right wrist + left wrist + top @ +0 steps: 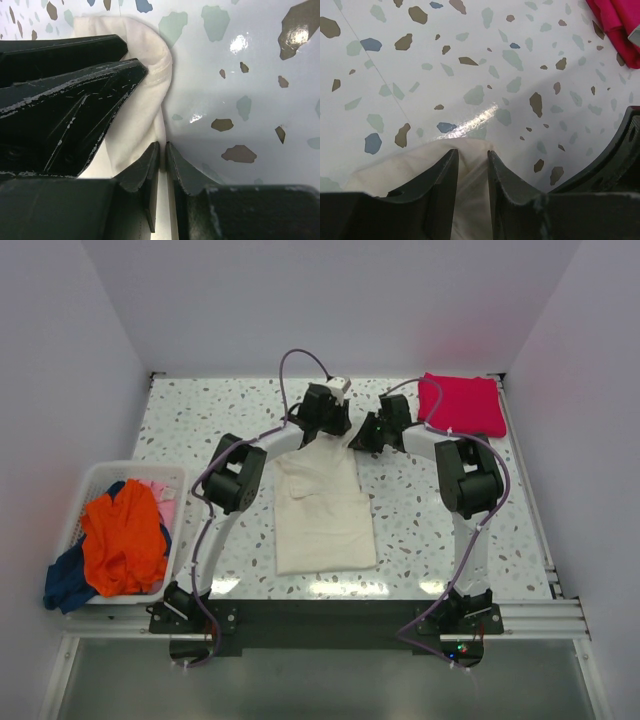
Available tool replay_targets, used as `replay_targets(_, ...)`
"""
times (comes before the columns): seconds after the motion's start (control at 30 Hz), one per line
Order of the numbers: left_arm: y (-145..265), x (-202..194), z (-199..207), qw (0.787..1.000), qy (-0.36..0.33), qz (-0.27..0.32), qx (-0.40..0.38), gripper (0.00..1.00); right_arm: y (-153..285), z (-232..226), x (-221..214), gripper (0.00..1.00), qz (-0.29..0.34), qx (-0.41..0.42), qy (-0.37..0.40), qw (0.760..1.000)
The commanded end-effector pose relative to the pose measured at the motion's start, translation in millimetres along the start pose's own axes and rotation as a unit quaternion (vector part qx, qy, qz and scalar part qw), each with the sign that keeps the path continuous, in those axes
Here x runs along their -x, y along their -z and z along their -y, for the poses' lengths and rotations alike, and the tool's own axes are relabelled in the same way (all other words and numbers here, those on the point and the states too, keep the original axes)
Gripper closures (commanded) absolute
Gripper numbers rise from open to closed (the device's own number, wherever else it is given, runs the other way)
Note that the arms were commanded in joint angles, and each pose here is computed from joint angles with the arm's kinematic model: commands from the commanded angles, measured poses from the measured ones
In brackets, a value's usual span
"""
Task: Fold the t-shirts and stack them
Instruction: Fold the tshirt
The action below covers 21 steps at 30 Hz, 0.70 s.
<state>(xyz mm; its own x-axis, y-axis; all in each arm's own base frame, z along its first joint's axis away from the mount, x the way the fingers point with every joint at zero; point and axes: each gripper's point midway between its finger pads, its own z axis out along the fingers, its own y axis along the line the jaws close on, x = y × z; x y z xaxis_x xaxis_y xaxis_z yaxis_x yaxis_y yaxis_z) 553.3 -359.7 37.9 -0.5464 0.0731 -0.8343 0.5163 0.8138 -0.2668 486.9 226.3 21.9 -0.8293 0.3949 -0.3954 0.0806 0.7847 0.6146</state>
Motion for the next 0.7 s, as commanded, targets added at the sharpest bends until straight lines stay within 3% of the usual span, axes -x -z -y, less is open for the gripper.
replay_targets(0.0, 9.9, 33.0, 7.3, 0.999, 0.007, 0.042, -0.021, 0.66, -7.4, 28.4, -21.0, 0.84, -0.026, -0.043, -0.009, 0.999)
replay_targets(0.13, 17.7, 38.7, 10.5, 0.998, 0.012, 0.053, -0.037, 0.58, -7.9, 29.8, -21.0, 0.84, -0.026, -0.044, -0.009, 0.999)
replay_targets(0.47, 19.7, 36.0, 11.3, 0.998, 0.011, 0.051, -0.045, 0.59, -9.9, 31.2, -22.7, 0.85, -0.029, -0.044, -0.012, 0.999)
replay_targets(0.67, 18.5, 37.6, 12.4, 0.997, 0.01, 0.05, -0.052, 0.77, -10.3, 31.4, -22.4, 0.85, -0.029, -0.045, -0.012, 0.999)
